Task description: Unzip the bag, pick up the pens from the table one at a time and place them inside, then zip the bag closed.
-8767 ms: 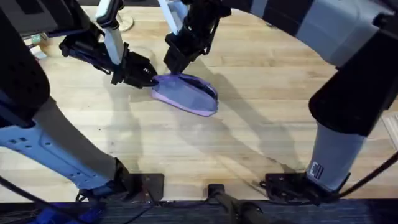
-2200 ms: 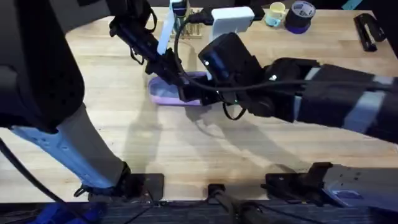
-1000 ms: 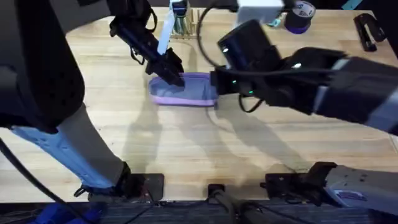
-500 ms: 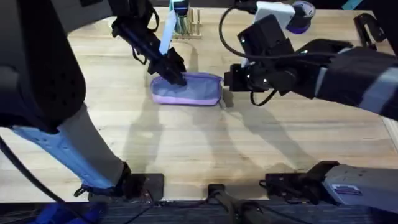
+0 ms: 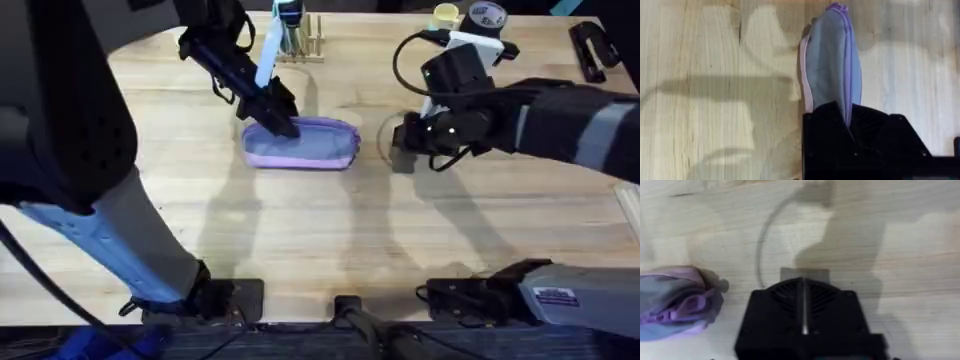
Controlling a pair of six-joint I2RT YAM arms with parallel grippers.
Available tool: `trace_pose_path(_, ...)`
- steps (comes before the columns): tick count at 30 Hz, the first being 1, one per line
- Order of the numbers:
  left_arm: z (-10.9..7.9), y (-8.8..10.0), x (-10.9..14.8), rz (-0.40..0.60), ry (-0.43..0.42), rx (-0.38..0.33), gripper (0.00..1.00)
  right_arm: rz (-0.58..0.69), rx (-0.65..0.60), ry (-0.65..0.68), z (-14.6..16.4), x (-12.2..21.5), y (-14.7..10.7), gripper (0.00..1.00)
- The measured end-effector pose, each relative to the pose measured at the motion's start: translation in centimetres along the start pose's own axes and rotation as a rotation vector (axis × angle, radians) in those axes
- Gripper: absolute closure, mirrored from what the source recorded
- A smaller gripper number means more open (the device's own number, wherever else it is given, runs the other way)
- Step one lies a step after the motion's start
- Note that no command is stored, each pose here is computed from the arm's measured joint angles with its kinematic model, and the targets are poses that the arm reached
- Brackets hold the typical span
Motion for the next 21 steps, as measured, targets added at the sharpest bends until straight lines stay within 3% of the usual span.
trace_pose_path(2,0.0,0.0,0.0,0.0,0.0,0.0,0.957,-0.014,0.027,-0.002,-0.1,0.7,0.2,0.76)
trace_pose_path(7,0.0,0.0,0.0,0.0,0.0,0.0,0.957,-0.134,0.166,0.044,0.9,5.6,1.9,0.047)
trace_pose_path(12,0.0,0.0,0.0,0.0,0.0,-0.001,0.957,-0.249,0.299,0.091,1.7,10.9,1.7,0.005)
trace_pose_path(16,0.0,0.0,0.0,0.0,0.0,0.0,0.956,-0.302,0.332,0.104,1.3,13.2,1.0,0.005)
trace_pose_path(17,0.0,0.0,0.0,0.0,0.0,-0.002,0.918,-0.318,0.334,0.108,1.2,13.7,1.0,0.005)
trace_pose_path(21,0.1,0.0,0.0,-0.006,0.006,-0.007,0.28,-0.36,0.337,0.117,1.0,14.8,1.0,0.005)
Point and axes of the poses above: each hand's point on the last joint's axis, 136 mm out from that joint toward the fingers, its own x axis back along the fingers, its own z axis along the line the jaws close on, y = z × x, the point moved 7 cm from there along x, back along the fingers, and after that the axes turned 8 degrees about x, right-handed, at the moved point
